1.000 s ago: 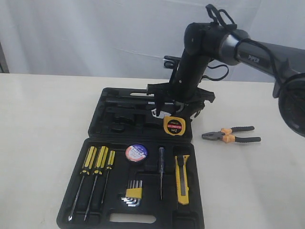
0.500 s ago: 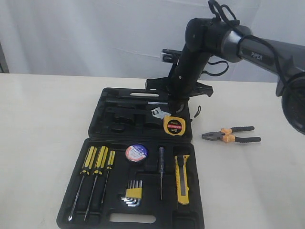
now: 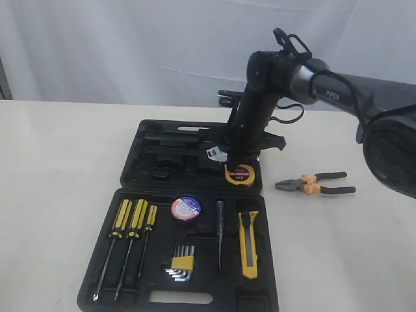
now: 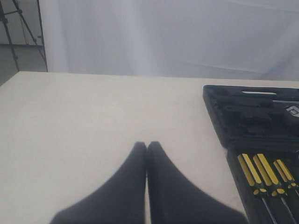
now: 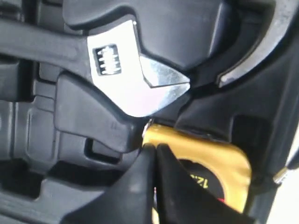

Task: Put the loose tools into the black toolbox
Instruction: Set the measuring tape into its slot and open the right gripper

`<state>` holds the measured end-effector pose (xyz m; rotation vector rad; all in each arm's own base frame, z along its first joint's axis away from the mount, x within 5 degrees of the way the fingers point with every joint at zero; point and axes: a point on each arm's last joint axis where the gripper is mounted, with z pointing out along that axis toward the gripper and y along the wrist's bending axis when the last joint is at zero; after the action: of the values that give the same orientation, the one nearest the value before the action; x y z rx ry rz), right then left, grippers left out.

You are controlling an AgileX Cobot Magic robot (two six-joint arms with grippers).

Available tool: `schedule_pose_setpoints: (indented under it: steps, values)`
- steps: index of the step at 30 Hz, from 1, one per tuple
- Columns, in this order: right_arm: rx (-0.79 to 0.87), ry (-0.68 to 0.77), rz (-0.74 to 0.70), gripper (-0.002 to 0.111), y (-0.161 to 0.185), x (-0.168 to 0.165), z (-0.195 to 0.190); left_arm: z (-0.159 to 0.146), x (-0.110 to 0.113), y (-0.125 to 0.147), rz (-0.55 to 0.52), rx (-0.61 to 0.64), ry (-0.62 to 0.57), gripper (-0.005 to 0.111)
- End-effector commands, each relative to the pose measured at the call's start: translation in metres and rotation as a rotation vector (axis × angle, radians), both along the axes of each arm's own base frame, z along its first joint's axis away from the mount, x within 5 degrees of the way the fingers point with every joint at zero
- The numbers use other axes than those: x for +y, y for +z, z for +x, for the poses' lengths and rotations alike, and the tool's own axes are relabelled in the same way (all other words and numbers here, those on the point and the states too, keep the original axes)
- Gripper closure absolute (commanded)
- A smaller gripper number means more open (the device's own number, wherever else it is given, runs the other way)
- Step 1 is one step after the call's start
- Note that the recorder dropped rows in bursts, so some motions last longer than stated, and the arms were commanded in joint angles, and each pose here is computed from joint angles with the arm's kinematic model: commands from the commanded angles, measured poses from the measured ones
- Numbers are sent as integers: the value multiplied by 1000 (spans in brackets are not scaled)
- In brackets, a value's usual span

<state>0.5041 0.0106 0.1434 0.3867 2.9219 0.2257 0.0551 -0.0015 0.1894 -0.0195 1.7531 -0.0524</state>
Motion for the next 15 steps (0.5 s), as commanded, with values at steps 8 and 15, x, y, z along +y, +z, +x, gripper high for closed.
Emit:
schedule_pose_setpoints:
  steps: [8, 15]
  values:
    - [-66, 42, -92, 108, 39, -11, -5, 0, 0, -1, -3, 0, -2, 107]
    - [7, 50, -93, 108, 14, -11, -5, 0, 0, -1, -5, 0, -2, 107]
